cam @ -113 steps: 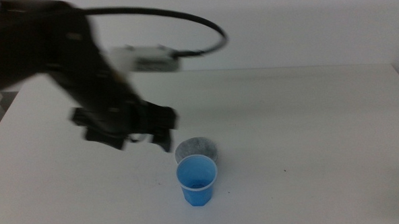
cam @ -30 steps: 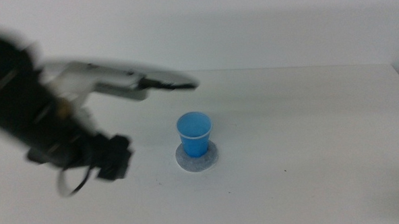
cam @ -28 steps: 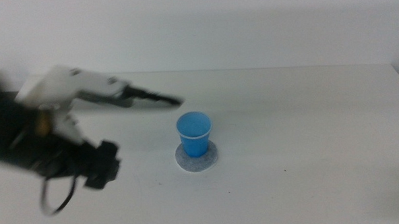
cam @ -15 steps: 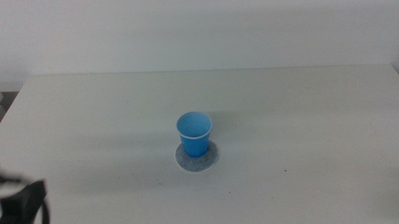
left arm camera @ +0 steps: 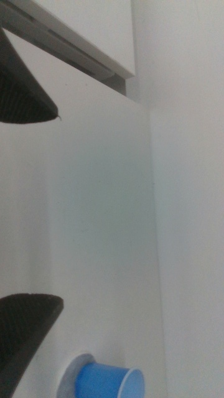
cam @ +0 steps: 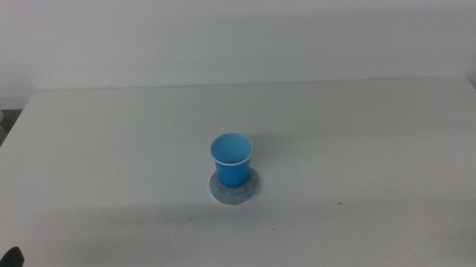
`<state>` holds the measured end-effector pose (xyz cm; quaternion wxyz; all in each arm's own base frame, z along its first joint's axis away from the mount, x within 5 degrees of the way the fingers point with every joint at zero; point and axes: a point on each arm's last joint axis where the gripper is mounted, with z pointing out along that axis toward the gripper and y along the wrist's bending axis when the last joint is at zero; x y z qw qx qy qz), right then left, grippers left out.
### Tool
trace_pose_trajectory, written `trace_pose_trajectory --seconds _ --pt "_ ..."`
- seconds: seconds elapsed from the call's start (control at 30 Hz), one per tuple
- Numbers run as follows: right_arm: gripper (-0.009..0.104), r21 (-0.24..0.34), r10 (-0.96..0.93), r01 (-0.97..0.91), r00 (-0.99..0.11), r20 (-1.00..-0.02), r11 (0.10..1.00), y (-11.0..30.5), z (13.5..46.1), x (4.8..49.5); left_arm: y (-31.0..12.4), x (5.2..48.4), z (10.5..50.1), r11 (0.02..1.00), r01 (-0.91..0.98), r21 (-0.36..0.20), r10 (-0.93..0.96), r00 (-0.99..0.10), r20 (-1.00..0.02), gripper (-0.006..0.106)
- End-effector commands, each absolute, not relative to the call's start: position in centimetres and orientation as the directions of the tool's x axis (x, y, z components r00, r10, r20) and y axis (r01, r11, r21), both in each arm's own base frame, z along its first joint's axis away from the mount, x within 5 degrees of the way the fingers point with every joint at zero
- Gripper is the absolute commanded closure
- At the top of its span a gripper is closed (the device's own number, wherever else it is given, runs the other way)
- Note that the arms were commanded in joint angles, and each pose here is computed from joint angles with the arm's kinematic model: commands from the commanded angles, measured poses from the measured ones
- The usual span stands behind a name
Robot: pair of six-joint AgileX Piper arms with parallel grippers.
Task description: Place an empty cup on a cup mat.
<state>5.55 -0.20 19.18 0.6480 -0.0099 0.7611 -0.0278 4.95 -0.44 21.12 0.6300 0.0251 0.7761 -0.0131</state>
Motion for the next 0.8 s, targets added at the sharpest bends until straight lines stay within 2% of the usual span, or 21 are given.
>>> trace_pose_trajectory --seconds 0.0,0.1,0.2,0.27,0.33,0.77 --pt "0.002 -0.060 -0.056 0.019 -0.152 -0.987 0.998 -0.2 19.2 5.5 -0.5 5.0 21.0 0.999 0.053 0.000 0.010 -0.194 -0.981 0.007" --pt "0.002 -0.060 -0.056 0.019 -0.152 -0.987 0.998 -0.2 19.2 5.5 -0.4 5.1 20.7 0.999 0.048 0.001 0.010 -0.170 -0.985 0.007" --pt "0.002 -0.060 -0.056 0.019 -0.152 -0.987 0.998 -0.2 19.2 5.5 -0.2 5.6 19.8 1.000 0.030 -0.004 -0.001 -0.098 -0.995 0.007" --pt "0.002 -0.060 -0.056 0.019 -0.152 -0.987 0.998 -0.2 19.2 5.5 -0.1 5.6 20.4 1.000 0.014 -0.028 -0.028 -0.019 -0.999 0.007" --pt "0.002 -0.060 -0.056 0.019 -0.152 -0.987 0.998 -0.2 19.2 5.5 -0.1 5.6 20.1 1.000 0.009 -0.029 -0.028 -0.050 -0.998 0.007" --pt "0.002 -0.058 -0.055 0.019 -0.152 -0.987 0.998 -0.2 19.2 5.5 -0.3 5.6 20.3 0.999 0.047 -0.014 -0.013 -0.021 -1.000 0.007"
